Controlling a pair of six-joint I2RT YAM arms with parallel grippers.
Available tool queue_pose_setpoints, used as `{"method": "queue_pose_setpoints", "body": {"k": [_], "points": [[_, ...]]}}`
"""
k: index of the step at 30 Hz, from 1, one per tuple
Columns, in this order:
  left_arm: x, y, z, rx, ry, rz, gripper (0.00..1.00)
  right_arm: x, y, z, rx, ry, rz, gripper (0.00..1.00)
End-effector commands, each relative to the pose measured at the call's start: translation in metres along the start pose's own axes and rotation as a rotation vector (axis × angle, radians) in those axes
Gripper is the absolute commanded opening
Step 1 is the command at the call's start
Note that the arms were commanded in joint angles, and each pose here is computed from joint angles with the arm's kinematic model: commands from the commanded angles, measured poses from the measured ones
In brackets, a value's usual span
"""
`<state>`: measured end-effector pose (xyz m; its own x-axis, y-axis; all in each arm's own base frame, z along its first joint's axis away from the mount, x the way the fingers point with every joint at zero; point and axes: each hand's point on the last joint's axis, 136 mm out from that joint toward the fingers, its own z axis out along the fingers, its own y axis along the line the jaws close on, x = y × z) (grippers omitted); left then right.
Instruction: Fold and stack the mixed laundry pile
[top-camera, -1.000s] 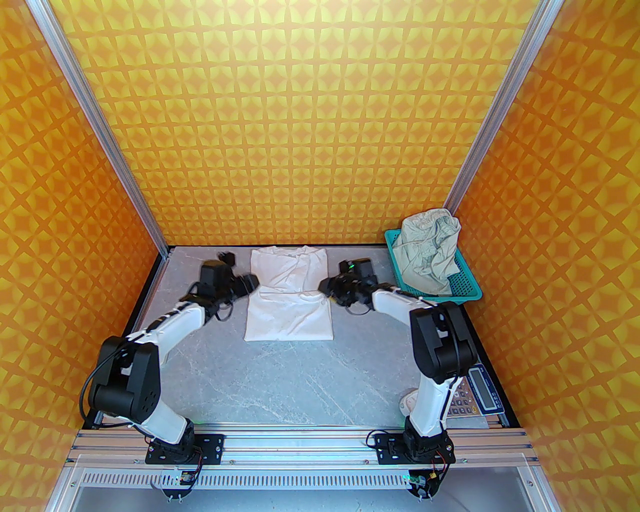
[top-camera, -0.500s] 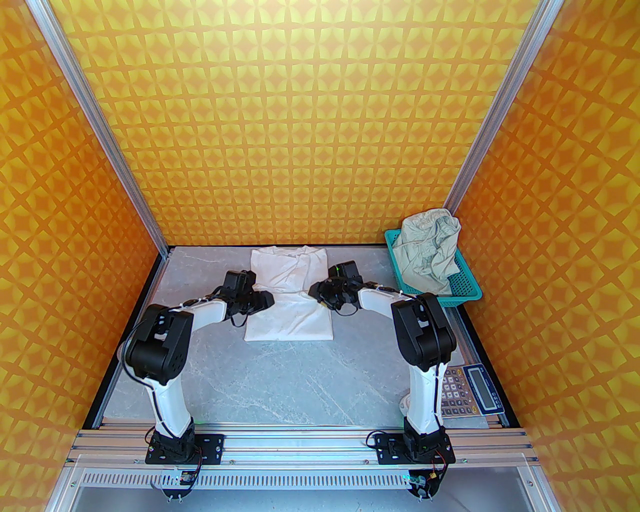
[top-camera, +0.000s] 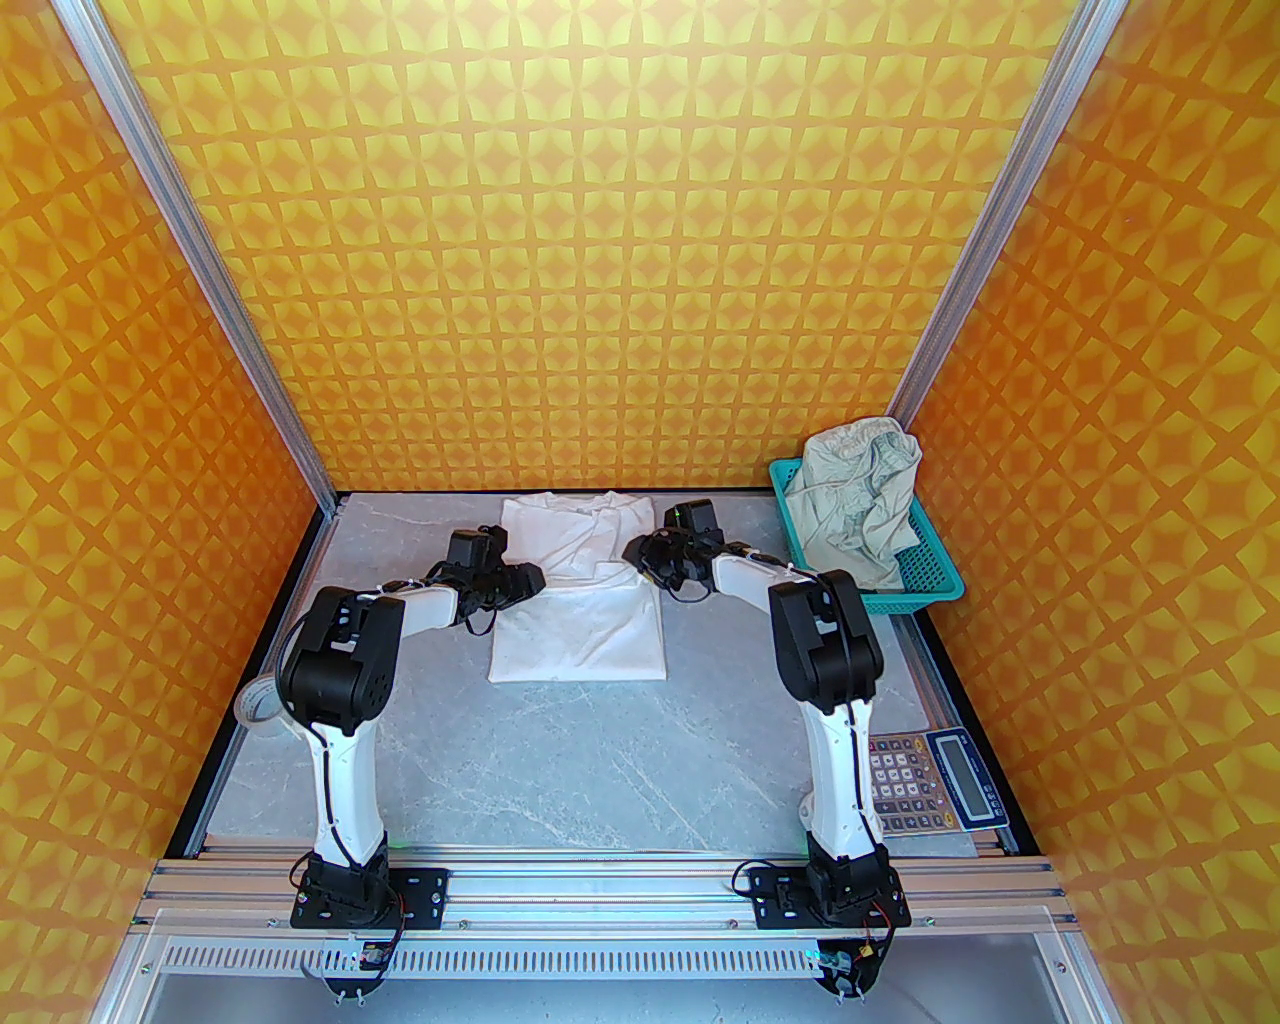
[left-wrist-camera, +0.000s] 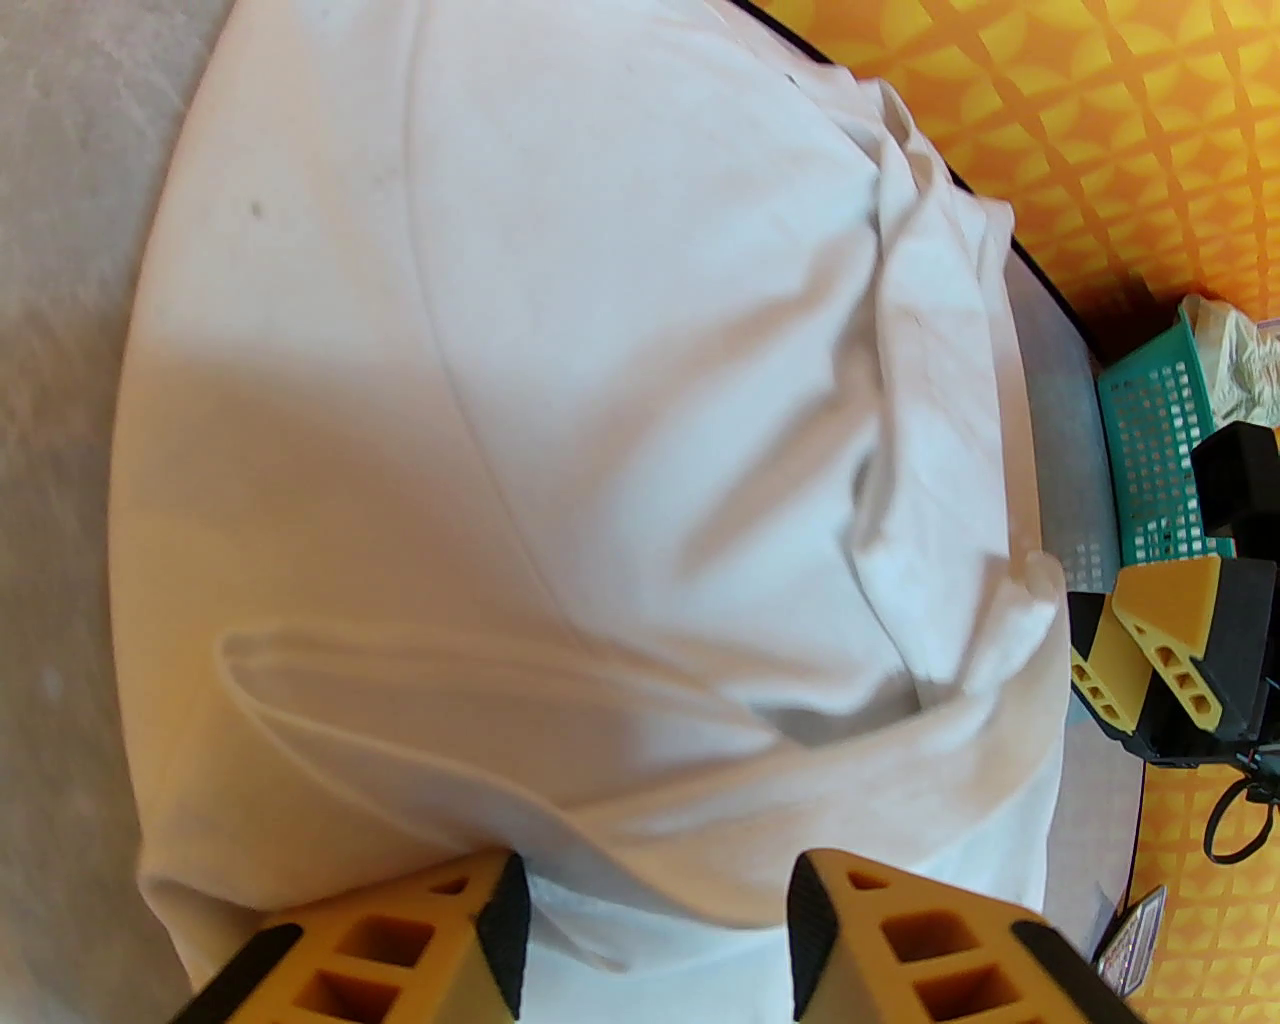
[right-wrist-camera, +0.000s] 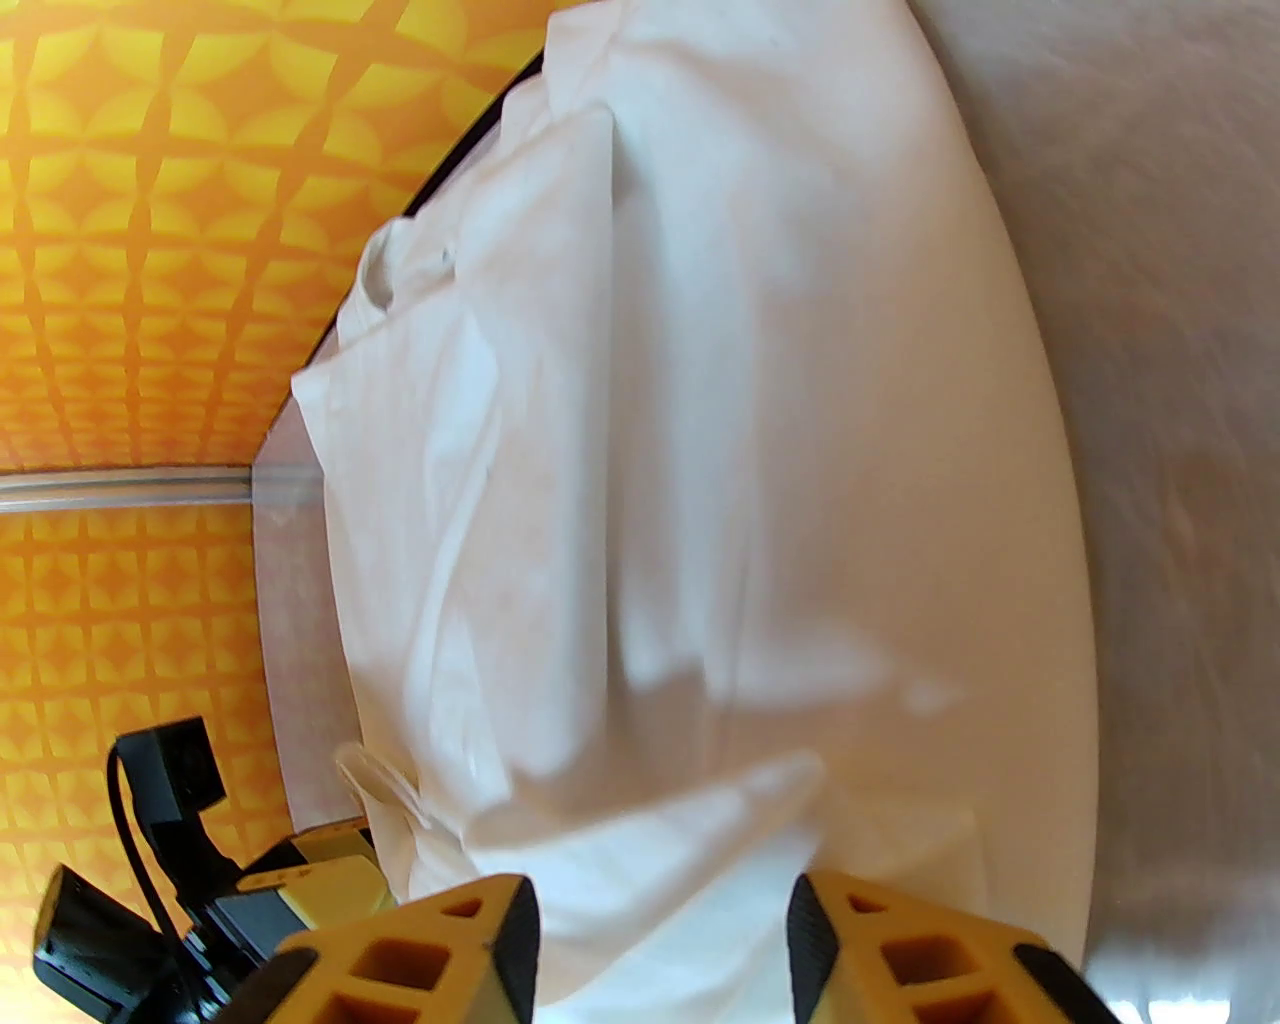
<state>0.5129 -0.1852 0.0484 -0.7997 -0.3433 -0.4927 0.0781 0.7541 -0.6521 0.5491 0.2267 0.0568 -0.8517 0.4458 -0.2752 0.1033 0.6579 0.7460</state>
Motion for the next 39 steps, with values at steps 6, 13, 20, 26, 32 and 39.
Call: {"method": "queue_pose_setpoints", "body": {"k": [6,13,20,26,32,39], "points": [[-0.059,-0.042,-0.007,0.187,-0.212,0.1,0.48,-0.029,0.022,-0.02,-0.073,-0.046,-0.016,0.49],[-0.078,-0.059,-0.028,0.245,-0.297,0.133,0.48,-0.018,0.031,-0.06,-0.047,-0.052,-0.08,0.51],[-0.028,-0.065,-0.089,0.125,-0.134,0.129,0.47,0.066,-0.007,-0.114,0.098,0.072,-0.157,0.51],[0.072,-0.018,-0.129,-0.091,0.153,0.052,0.48,0.159,-0.058,-0.151,0.196,0.252,-0.162,0.53],[0.122,0.019,-0.154,-0.214,0.209,-0.024,0.55,0.208,-0.066,-0.154,0.132,0.342,-0.12,0.53],[0.134,0.035,-0.143,-0.239,0.227,-0.072,0.51,0.206,-0.057,-0.135,0.089,0.336,-0.098,0.51]]}}
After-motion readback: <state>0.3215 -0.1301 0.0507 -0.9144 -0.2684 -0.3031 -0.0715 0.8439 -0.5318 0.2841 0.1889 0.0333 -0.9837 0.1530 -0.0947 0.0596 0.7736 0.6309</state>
